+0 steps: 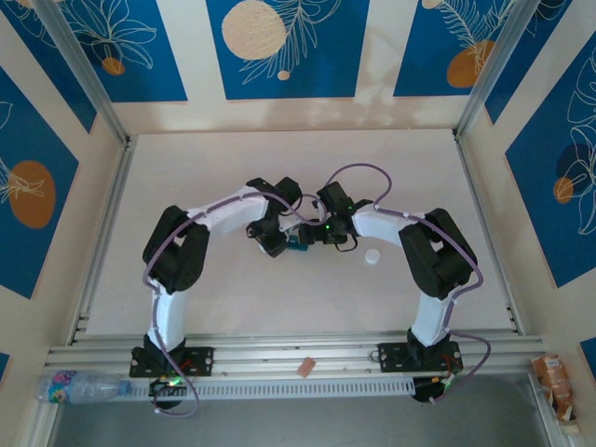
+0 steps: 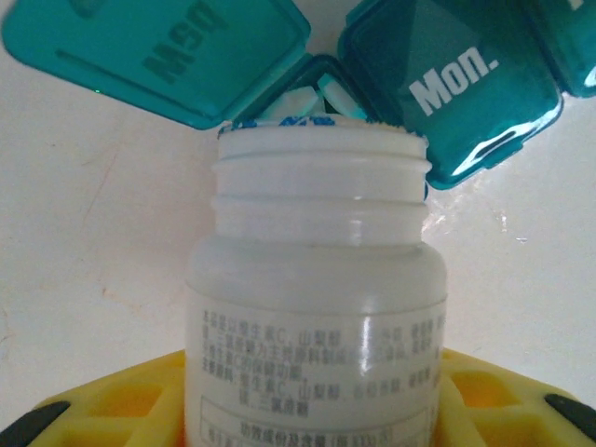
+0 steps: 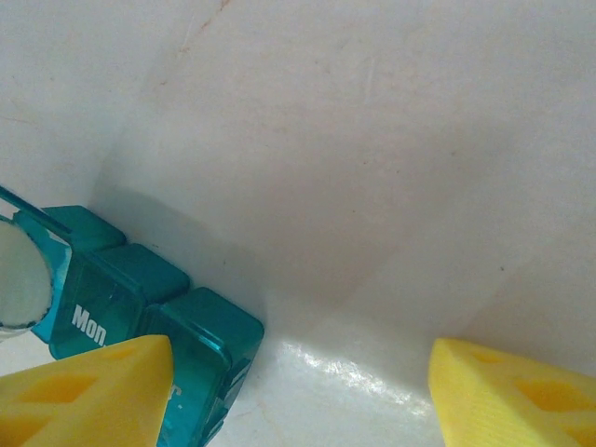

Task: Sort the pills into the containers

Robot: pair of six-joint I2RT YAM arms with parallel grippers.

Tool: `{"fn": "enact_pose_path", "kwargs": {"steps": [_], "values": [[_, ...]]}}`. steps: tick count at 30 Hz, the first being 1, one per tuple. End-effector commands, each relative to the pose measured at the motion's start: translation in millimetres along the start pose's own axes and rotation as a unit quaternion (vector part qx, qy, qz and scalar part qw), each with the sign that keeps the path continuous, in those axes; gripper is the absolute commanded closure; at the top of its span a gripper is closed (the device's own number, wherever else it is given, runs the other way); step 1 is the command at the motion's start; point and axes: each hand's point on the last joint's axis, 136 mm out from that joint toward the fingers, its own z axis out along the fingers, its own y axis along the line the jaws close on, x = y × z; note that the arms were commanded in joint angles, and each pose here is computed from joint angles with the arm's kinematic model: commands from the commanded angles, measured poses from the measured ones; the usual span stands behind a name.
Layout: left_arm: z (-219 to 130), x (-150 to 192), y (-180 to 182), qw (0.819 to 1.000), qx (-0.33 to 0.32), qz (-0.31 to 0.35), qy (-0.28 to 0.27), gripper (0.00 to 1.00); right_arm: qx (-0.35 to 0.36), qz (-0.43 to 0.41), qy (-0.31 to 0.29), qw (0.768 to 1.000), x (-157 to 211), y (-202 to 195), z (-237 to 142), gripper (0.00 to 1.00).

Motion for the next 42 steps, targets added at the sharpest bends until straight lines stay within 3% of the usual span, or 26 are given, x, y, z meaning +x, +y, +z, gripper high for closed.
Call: {"fn": "enact_pose_path", "kwargs": {"steps": [1,33,42], "values": [[-7.2,2.1,-8.8,1.0,0.01,-0.002,-0.018,1.0,0.001,0.012,0.048,0.999,28.2,-2.0,16.5,0.27],[-20.1,5.9,-15.2,0.988,0.025,-0.041,-0.147,1.0,-0.038,0.044,0.028,0.998,5.1,12.8,-11.8,0.27],[-43.0,0.4,-15.0,0.97,0.029,-0.063,-0.232,1.0,-0.04,0.055,0.008,0.998,-8.7,14.4,-34.7,0.27]]}}
